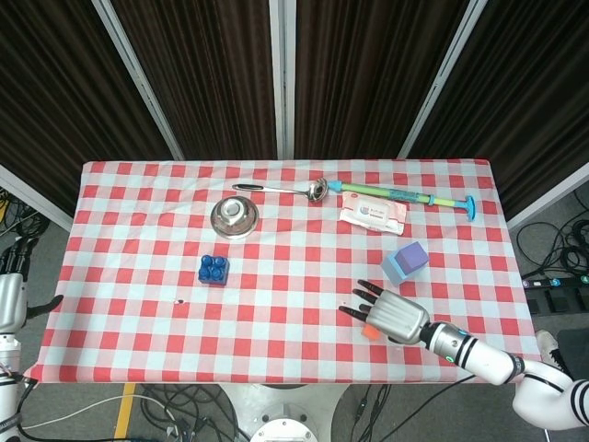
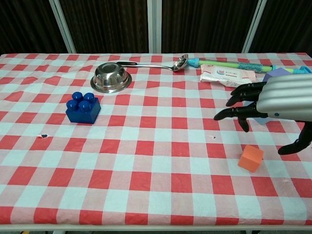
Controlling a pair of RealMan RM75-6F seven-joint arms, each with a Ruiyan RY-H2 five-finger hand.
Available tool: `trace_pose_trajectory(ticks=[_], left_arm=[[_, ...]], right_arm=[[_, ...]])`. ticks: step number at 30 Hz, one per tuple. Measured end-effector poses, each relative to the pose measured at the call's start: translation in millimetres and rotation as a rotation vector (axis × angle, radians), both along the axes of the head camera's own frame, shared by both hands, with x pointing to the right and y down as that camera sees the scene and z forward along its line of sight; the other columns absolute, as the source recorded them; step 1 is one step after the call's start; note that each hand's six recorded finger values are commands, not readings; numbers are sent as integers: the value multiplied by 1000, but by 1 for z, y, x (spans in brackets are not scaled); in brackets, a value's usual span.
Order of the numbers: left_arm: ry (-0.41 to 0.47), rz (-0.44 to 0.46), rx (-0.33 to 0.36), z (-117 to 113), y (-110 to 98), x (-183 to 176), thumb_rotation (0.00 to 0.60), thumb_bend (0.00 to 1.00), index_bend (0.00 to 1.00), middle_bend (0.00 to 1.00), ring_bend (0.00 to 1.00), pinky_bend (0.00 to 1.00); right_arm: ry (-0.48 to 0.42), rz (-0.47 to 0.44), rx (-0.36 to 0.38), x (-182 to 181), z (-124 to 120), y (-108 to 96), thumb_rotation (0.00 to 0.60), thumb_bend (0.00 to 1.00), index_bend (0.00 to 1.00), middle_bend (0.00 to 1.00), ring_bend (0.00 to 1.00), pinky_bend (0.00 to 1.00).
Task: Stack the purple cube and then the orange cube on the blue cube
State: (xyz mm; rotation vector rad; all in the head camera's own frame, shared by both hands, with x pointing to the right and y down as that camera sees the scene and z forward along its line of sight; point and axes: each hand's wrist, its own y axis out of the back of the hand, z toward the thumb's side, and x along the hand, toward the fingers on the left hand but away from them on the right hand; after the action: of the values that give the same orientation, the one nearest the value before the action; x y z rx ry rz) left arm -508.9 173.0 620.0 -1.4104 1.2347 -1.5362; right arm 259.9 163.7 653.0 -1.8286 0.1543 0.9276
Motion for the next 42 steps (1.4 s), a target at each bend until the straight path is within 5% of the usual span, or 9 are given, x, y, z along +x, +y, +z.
trace_pose_trajectory(ticks=[42], left_arm=[[-2,-36,-13,4,1,-11,600,74,144,170,141,280]], right_arm=[[33,-36,-65,-12,40,8,600,123,93,397,97,0]])
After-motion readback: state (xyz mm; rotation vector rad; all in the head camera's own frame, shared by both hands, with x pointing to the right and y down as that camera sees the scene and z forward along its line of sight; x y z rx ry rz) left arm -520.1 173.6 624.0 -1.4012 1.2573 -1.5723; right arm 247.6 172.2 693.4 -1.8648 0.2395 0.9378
